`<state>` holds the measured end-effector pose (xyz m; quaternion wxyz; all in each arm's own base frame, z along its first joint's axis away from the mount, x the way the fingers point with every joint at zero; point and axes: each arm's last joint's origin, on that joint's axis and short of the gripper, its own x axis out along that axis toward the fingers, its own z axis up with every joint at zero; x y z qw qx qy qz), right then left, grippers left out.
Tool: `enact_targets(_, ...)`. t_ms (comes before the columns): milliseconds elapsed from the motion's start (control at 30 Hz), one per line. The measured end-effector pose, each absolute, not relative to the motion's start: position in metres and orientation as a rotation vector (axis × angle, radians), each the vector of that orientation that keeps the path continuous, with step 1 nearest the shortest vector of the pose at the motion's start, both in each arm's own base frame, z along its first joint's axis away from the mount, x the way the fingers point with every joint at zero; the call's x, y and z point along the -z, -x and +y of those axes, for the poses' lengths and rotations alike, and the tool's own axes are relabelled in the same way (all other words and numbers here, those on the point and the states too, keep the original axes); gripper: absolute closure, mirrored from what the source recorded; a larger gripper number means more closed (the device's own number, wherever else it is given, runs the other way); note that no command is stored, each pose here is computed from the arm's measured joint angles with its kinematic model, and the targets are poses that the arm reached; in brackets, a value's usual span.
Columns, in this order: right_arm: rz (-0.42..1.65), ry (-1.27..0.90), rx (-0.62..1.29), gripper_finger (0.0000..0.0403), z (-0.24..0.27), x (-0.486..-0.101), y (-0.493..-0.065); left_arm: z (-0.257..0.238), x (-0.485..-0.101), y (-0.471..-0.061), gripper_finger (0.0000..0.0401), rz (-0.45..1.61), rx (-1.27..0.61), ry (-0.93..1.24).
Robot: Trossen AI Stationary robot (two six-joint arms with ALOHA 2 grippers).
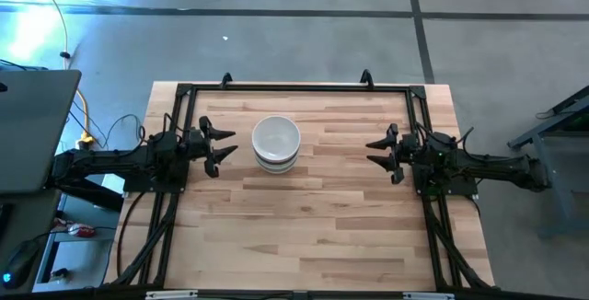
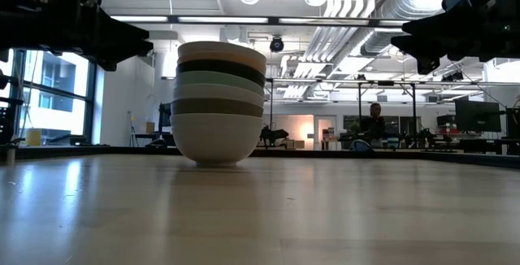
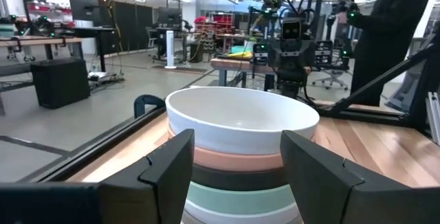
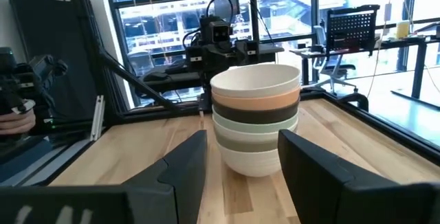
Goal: Nest bowls inside each other
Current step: Return to Home Position
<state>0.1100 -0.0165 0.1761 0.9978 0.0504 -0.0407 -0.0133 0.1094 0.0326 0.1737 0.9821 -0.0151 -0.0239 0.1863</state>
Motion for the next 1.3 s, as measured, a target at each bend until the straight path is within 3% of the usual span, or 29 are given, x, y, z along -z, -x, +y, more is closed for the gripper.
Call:
enact_targets(367, -0.054, -0.083, 0.013, 0.0231, -0.016, -0.1736, -0.1101, 0.0303, -0.1725, -0.1102, 0.0194, -0.02, -0.29, -0.059)
enact_targets(1300, -0.051, -0.079, 0.013, 0.0231, -0.0161, -0.1733, -0.1102, 0.0298, -0.1722, -0.1104, 0.0194, -0.025, -0.272, -0.006)
